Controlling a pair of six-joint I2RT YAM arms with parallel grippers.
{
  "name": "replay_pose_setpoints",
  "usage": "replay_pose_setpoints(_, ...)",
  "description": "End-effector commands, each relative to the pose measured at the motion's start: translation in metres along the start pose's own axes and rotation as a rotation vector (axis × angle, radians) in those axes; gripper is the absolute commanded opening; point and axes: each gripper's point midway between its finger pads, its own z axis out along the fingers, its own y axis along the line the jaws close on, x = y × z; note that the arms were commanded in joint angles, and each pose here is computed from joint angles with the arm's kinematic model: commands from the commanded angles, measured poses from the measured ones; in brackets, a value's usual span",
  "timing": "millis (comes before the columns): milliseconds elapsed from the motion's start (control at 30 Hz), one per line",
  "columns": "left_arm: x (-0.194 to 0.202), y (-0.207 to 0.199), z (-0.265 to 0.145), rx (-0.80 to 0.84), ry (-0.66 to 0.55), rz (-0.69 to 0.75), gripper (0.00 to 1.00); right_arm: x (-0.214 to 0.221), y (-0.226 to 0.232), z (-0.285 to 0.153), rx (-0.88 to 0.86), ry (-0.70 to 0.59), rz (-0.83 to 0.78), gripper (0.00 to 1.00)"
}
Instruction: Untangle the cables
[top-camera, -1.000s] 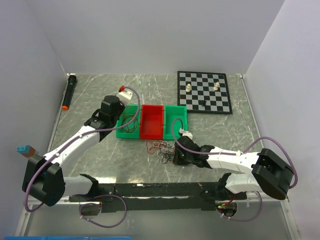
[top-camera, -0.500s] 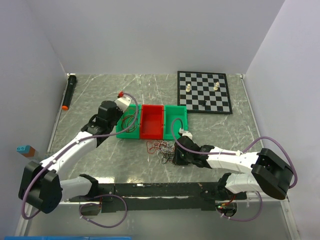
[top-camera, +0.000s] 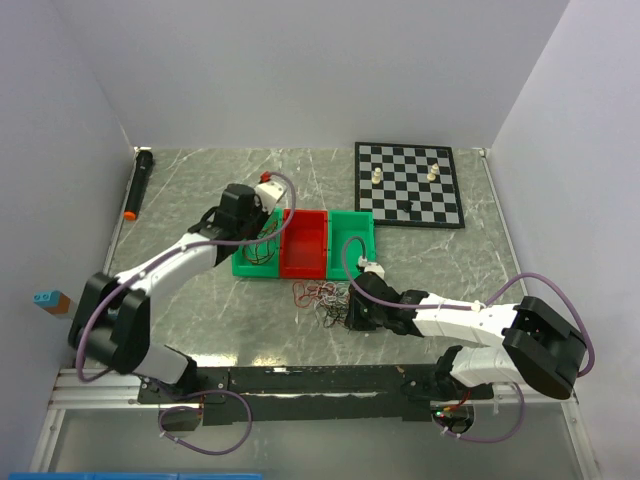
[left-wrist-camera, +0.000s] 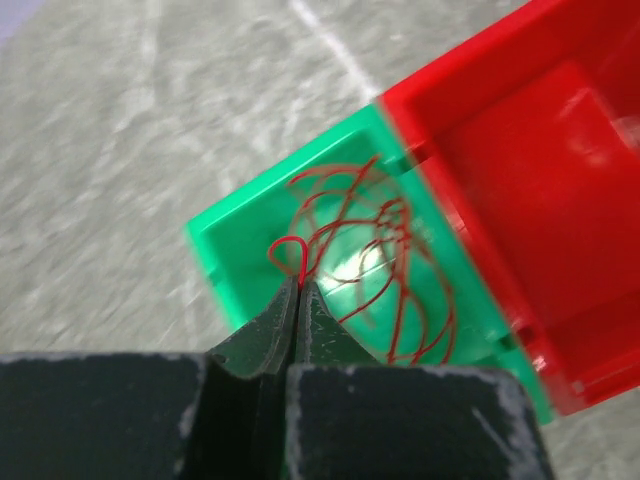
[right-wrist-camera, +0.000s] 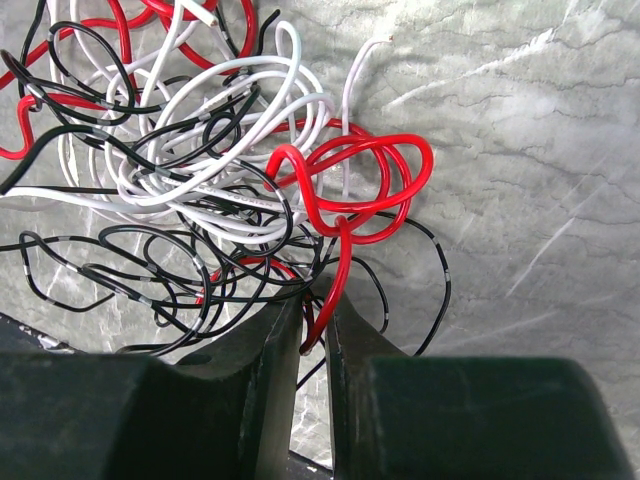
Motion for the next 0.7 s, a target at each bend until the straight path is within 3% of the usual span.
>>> replay_pose_setpoints(0, 0.009, -0.036, 0.022, 0.189, 0.076, -0.036, 0.01, 0.012, -0.008, -0.001, 0.018, 0.038, -0.001, 0.23)
replay_pose_setpoints(300, 0.053, -0.037, 0.031, 0.143, 0.140, 0.005, 0.01, 0.004, -0.008, -0.006, 0.004, 0.004, -0.020, 0.23)
replay_pose_setpoints(433, 0.052, -0.032, 0.028, 0.120, 0.126, 0.004, 0.01, 0.002, -0.004, -0.006, -0.015, 0.000, -0.020, 0.24)
replay_pose_setpoints(667, 0.001, -0.007, 0.000, 0.096, 0.044, 0.000, 0.30, 0.002, 0.000, -0.008, -0.044, -0.006, -0.024, 0.25)
